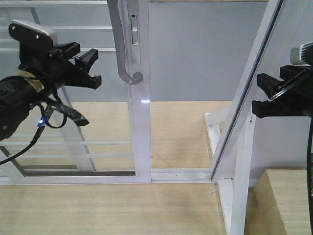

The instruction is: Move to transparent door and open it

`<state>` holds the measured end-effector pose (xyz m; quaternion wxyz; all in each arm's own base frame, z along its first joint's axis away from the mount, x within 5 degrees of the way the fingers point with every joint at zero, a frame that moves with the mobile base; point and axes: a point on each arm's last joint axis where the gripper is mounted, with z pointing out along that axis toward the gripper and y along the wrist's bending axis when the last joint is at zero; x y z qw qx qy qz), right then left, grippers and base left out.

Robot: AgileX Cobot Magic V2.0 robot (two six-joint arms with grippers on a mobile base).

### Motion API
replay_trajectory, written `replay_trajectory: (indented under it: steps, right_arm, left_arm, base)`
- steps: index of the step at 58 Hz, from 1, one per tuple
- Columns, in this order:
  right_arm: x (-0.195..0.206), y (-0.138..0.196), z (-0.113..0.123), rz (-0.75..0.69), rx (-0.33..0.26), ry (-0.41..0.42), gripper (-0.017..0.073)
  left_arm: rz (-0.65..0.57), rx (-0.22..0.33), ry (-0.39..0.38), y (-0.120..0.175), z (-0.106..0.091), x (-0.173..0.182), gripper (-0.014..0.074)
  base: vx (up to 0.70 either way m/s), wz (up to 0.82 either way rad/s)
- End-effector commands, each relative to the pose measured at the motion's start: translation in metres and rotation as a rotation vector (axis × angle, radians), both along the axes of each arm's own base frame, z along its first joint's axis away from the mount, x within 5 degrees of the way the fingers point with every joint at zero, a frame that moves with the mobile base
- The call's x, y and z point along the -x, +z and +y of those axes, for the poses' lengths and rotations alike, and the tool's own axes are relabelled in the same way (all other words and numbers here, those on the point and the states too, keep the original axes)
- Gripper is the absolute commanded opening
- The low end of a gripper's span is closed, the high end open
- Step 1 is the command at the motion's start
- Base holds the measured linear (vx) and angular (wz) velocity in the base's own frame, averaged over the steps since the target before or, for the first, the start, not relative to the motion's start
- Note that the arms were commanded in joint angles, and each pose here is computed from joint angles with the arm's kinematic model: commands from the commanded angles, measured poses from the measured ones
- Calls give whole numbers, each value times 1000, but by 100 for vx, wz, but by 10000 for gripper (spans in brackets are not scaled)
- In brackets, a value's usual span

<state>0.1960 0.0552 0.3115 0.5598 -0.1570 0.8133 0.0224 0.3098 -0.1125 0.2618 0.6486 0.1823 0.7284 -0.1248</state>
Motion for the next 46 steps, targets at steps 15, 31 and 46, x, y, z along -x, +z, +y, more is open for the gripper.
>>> replay_trajectory:
  steps: [15, 31, 46]
  right_arm:
    - [0, 17, 1, -97, -25, 20, 344]
    - [0, 17, 1, -98, -23, 21, 344]
    - [0, 17, 1, -97, -23, 20, 344]
  left_arm:
    - [-198, 122, -16, 45, -23, -61, 414]
    - [-205, 190, -16, 47, -35, -95, 414]
    - [-193, 189, -11, 40, -40, -113, 412]
  base:
    - [0, 0]
    - [0, 0]
    - [0, 0]
